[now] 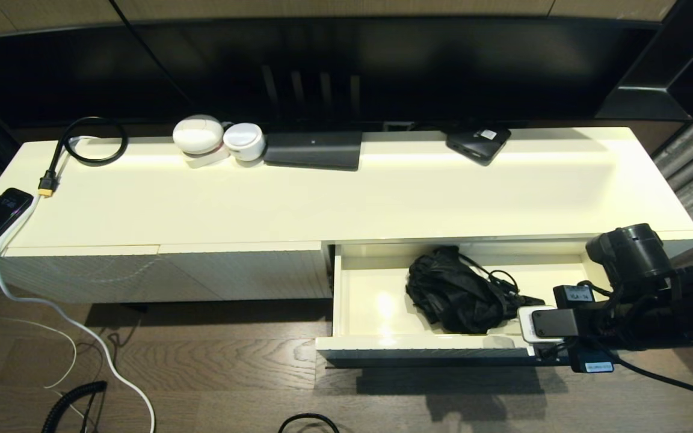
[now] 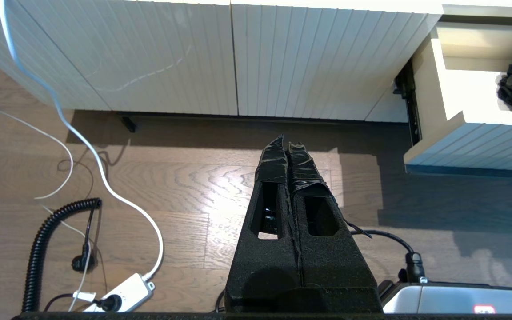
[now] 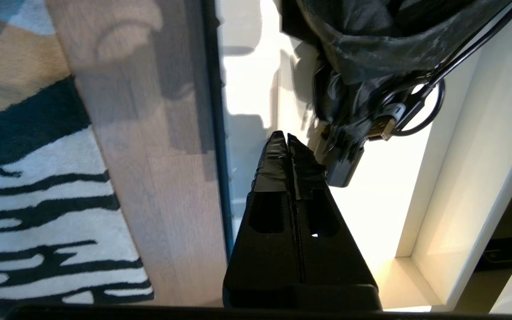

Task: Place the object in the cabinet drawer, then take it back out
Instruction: Open the drawer

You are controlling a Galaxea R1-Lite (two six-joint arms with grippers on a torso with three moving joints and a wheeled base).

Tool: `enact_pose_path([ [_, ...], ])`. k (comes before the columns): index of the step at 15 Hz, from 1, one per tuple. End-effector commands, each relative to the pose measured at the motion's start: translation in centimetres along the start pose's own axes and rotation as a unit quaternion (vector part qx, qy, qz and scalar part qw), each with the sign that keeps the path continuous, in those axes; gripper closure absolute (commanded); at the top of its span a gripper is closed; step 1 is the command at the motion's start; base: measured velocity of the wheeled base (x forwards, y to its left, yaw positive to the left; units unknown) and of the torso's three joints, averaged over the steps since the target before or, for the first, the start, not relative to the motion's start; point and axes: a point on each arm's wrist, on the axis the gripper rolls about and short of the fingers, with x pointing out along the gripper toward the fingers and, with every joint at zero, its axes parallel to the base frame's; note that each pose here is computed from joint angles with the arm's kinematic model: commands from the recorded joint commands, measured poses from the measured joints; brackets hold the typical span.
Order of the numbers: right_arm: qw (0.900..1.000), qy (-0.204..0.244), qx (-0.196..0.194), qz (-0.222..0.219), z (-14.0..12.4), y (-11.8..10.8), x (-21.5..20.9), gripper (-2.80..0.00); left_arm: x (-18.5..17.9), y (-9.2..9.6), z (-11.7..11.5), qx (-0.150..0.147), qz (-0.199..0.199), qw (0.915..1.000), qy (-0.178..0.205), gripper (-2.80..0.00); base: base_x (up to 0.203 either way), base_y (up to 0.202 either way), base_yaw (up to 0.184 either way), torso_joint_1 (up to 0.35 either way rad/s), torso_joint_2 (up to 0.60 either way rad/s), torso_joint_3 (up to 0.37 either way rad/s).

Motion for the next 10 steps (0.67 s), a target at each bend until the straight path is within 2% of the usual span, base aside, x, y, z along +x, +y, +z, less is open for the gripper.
enact_pose_path([
  [1,1.0,0.001,-0.004,0.004,-0.1,0.3,0.1,0.0,0.0,0.0,0.0,0.0,0.0,1.0,0.0,0.0,0.0,0.0,0.0,0.0,0.0,0.0],
  [5,1.0,-0.006,-0.006,-0.025,0.1,-0.4,0.0,0.0,0.0,0.0,0.0,0.0,0.001,1.0,0.0,0.0,0.0,0.0,0.0,0.0,0.0,0.0],
  [7,0.998,-0.009,-0.005,-0.054,0.3,-1.1,-1.3,0.0,0.0,0.0,0.0,0.0,0.001,1.0,0.0,0.0,0.0,0.0,0.0,0.0,0.0,0.0],
  [9,0.995,-0.011,0.016,-0.098,0.8,-2.6,-3.1,0.0,0.0,0.0,0.0,0.0,0.0,1.0,0.0,0.0,0.0,0.0,0.0,0.0,0.0,0.0],
  [10,0.992,0.003,0.034,-0.119,0.9,-3.0,-3.9,0.0,0.0,0.0,0.0,0.0,0.0,1.0,0.0,0.0,0.0,0.0,0.0,0.0,0.0,0.0],
])
